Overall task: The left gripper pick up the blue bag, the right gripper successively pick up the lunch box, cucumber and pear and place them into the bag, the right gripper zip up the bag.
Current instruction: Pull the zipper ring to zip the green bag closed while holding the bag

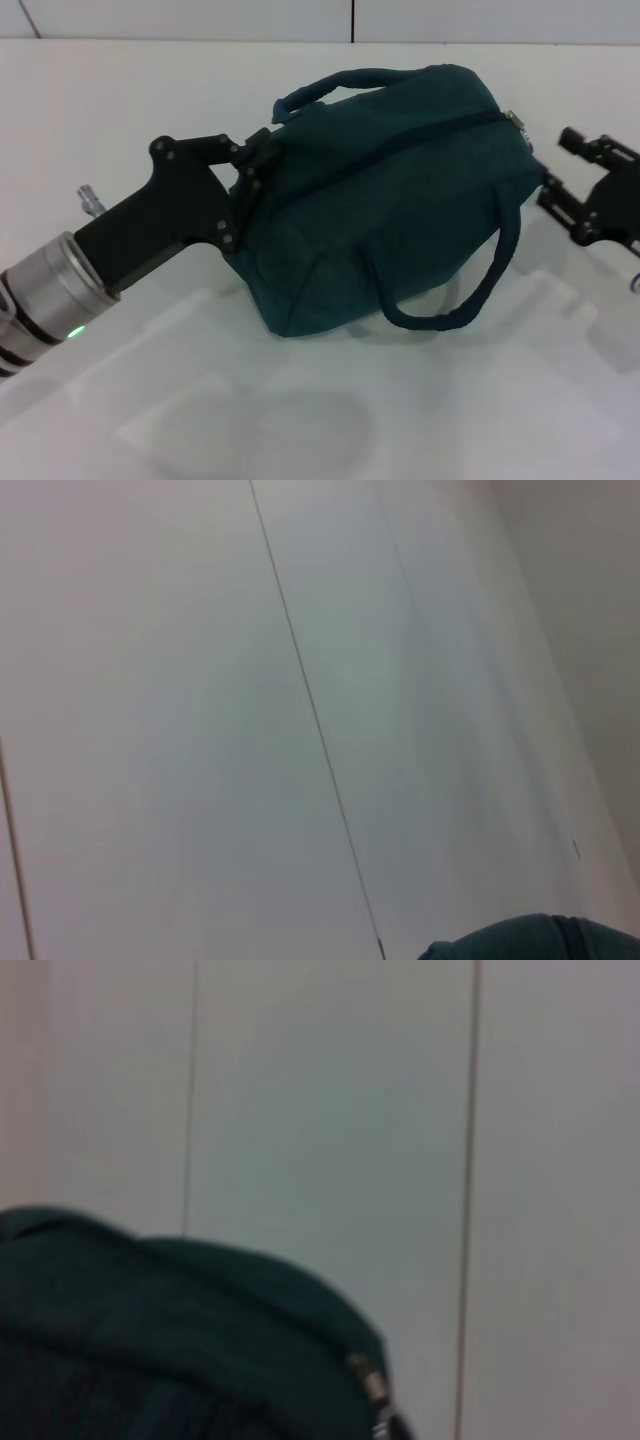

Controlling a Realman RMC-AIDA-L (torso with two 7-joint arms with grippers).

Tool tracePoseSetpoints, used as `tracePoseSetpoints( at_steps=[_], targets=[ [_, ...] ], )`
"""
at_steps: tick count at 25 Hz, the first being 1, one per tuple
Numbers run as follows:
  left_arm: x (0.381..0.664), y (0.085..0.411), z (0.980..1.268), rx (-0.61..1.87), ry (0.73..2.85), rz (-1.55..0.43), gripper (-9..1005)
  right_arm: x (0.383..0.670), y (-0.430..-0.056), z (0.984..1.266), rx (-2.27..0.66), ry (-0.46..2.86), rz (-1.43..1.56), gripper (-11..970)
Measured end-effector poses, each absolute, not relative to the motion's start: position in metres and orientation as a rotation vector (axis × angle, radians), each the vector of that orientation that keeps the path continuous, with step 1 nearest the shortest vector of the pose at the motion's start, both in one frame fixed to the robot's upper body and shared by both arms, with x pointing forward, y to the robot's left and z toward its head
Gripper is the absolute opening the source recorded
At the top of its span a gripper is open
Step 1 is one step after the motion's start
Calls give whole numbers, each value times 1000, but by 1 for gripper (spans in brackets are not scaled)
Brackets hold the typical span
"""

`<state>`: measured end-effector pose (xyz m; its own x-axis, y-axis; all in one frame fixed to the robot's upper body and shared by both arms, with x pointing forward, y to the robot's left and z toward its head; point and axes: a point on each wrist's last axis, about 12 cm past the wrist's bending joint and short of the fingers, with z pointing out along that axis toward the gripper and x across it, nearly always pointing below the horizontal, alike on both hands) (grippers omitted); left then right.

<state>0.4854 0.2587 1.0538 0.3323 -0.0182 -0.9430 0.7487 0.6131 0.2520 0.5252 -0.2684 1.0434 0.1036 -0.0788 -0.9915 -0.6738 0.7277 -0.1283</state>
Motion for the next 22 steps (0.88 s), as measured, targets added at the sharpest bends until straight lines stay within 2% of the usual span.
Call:
tracePoseSetpoints(
  at_steps=[19,22],
  targets=[
    [487,254,1053,779,1131,-573,51,540,-242,1060,-759,1295,451,481],
    [488,253,1054,781,1128,-575,52,541,-239,1061,-767,1288,455,422]
  ],
)
